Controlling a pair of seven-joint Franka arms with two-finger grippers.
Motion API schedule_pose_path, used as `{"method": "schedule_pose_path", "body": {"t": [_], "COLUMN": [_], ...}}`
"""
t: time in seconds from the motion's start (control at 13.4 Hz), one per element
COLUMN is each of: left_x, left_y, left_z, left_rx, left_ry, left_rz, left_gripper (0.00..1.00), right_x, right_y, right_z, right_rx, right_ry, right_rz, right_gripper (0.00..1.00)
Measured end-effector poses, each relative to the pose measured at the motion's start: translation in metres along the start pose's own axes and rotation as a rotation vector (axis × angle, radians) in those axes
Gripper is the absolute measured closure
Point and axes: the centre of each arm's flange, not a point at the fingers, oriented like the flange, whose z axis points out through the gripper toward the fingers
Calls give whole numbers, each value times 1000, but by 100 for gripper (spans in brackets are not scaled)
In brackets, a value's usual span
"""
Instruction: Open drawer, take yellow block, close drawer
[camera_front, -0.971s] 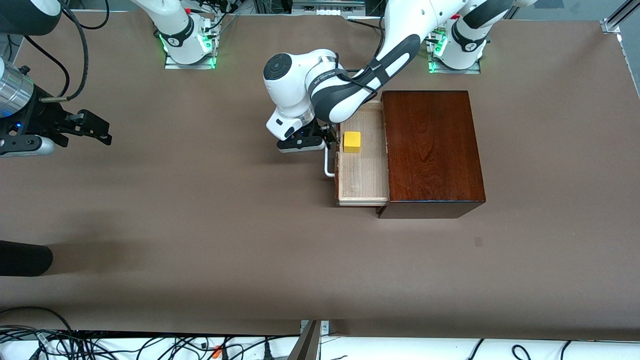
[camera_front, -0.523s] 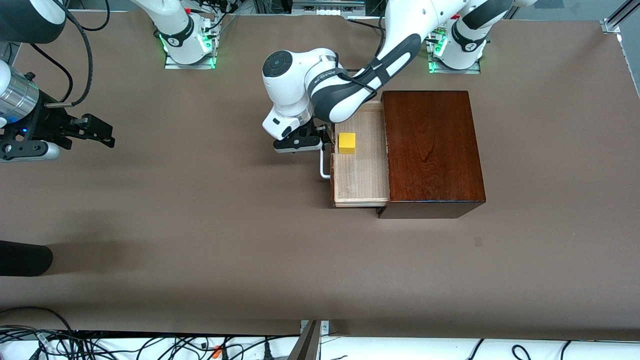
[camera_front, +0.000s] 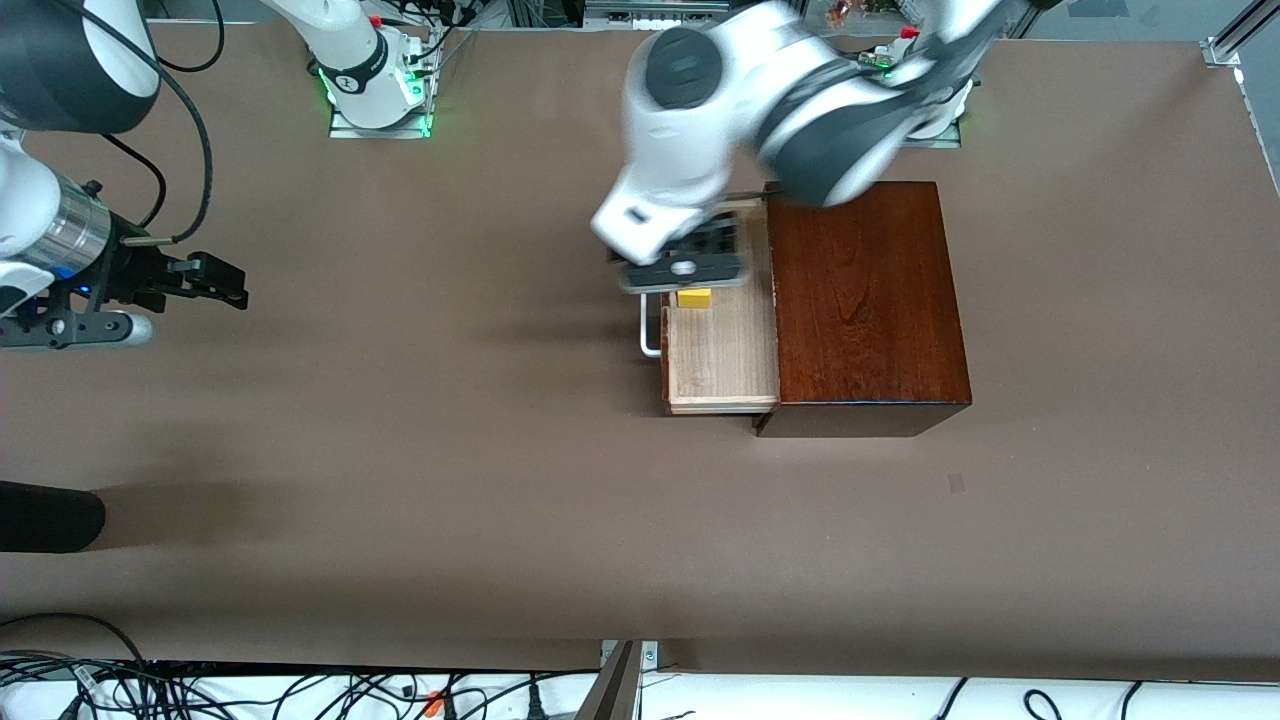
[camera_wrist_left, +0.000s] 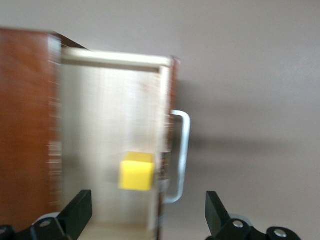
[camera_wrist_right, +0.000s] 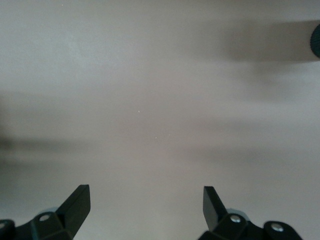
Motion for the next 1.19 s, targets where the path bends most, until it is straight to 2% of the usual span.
{"method": "schedule_pose_path", "body": {"t": [0.22,0.52,0.75,0.82,0.97,1.19], "left_x": [41,72,91,99,113,121], "left_y": [-95,-164,-205,-219,-255,-316], "left_z": [-60,-66,-63,-61,-63,-83], "left_rx": [-56,-68,-48,-50,-70,-83], "left_ry": [-4,-28,-40,-46,-56,-32], "left_rz": [-31,-55,-38,-25,-1,25], "left_gripper": [0,0,0,0,0,0], "right_x": [0,-32,-64,-73,-88,-99], "right_y": [-43,-161,-247,-274,-336,-411], "right_z": [9,0,4,9,22,61], "right_rx": [1,11,20,25,46,84], "right_ry": [-25,-80,-89,-84,-15,68], "right_rz": [-146,-417,-599,-667,-795,-904], "right_gripper": [0,0,0,0,0,0]}}
